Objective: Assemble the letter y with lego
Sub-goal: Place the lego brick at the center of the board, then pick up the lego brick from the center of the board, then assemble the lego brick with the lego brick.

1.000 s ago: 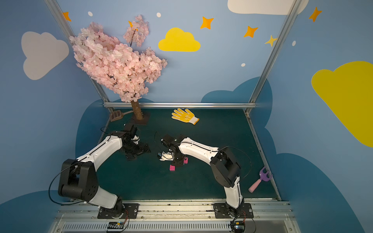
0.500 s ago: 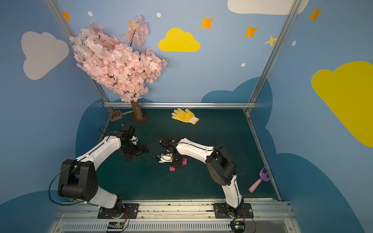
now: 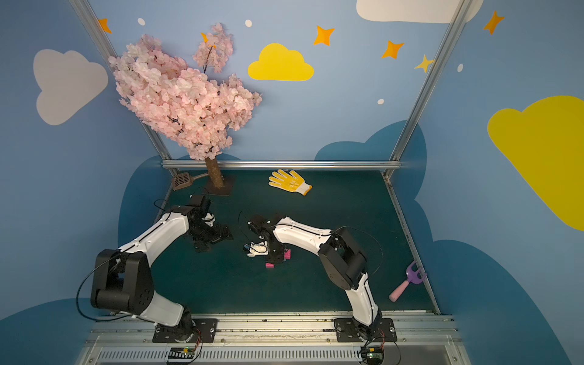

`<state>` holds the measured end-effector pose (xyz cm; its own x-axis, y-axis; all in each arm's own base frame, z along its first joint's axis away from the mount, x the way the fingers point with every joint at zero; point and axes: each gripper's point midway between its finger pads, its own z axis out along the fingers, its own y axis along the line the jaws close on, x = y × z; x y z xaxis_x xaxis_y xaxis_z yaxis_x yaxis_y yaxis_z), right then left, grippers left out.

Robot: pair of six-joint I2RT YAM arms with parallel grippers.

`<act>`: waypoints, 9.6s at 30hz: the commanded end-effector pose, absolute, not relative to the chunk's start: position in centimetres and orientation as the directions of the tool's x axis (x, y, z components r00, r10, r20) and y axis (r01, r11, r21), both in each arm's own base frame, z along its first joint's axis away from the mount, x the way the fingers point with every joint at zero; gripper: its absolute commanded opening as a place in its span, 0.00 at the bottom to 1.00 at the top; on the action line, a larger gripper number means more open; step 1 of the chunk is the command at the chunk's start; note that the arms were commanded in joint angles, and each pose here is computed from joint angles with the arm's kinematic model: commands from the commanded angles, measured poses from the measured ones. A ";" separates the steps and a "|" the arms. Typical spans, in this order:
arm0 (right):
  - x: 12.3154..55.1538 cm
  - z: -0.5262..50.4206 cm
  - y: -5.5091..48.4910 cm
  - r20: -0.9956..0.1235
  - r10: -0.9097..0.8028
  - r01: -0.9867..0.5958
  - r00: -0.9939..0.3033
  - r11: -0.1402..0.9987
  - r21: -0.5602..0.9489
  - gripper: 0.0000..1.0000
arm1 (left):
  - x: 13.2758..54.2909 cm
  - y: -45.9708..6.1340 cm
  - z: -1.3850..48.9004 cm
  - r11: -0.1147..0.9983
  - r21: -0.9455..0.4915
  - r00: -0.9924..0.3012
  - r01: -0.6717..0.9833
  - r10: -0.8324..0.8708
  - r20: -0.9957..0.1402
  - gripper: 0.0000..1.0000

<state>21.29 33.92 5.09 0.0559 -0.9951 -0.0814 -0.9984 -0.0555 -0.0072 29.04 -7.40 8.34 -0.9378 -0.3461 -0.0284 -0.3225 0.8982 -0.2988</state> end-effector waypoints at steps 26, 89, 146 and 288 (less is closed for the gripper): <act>19.8 6.0 35.0 -0.136 -0.989 -0.998 0.050 -0.056 0.039 0.00 | 28.5 -7.2 7.7 0.888 -0.295 -0.931 -0.352 -0.366 0.009 1.00; 24.0 1.6 30.5 -0.029 -0.984 -0.984 -0.177 0.176 0.037 0.27 | 28.6 -7.1 7.5 0.878 -0.307 -0.925 -0.367 -0.379 0.022 1.00; 23.6 1.6 31.8 -0.082 -0.978 -0.981 -0.191 0.188 0.050 0.35 | 28.6 -7.0 7.5 0.877 -0.306 -0.923 -0.371 -0.383 0.022 1.00; 19.2 2.9 34.6 -0.023 -0.993 -0.992 0.115 -0.116 0.050 0.00 | 28.6 -7.0 7.4 0.872 -0.317 -0.922 -0.373 -0.387 0.020 1.00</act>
<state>20.41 35.08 4.80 0.0959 -0.9928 -0.0716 -0.9953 -0.0950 -0.0161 28.80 -6.98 7.46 -0.9244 -0.3812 0.0102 -0.3654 0.8777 -0.3101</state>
